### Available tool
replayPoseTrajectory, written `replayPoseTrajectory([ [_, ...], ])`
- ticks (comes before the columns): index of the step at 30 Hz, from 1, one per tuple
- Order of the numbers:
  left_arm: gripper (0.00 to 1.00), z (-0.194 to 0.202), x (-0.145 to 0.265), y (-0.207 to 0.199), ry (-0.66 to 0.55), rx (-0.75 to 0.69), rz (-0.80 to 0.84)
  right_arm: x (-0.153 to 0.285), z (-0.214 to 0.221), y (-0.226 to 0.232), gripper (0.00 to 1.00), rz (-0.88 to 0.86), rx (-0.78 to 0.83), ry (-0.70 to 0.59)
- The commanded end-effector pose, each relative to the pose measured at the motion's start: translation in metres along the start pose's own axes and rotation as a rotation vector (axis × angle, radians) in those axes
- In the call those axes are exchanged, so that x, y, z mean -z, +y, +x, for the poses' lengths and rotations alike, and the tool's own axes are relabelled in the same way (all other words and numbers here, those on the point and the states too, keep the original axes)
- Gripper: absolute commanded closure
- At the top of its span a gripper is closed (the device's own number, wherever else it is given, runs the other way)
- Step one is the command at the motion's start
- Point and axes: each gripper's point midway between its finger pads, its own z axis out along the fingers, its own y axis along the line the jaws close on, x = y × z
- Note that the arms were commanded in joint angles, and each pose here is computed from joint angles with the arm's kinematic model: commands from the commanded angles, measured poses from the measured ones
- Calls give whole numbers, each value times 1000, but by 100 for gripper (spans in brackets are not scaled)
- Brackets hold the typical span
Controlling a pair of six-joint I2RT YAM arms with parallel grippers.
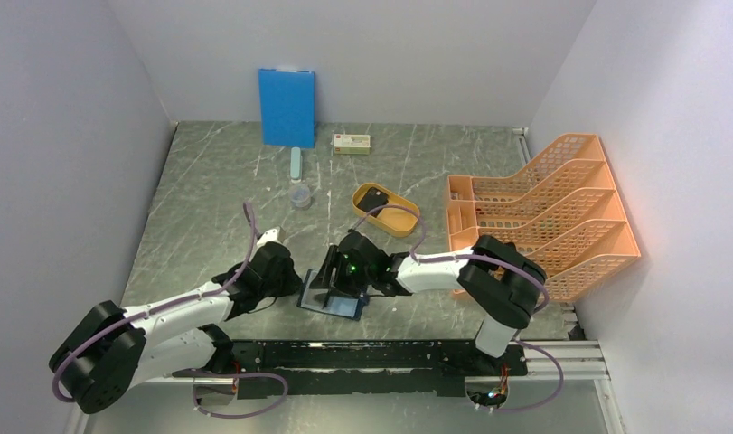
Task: Put the credit cards into the card holder
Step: Insert the credit card into the card holder.
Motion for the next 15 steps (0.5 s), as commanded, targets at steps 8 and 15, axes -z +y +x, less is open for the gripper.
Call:
replayPoseTrajectory([
  [8, 95, 26, 8, 25, 105, -22, -98, 28, -20, -21, 31, 173, 166, -84],
  [15, 95, 19, 13, 24, 83, -21, -101, 58, -7, -3, 29, 129, 335, -82],
])
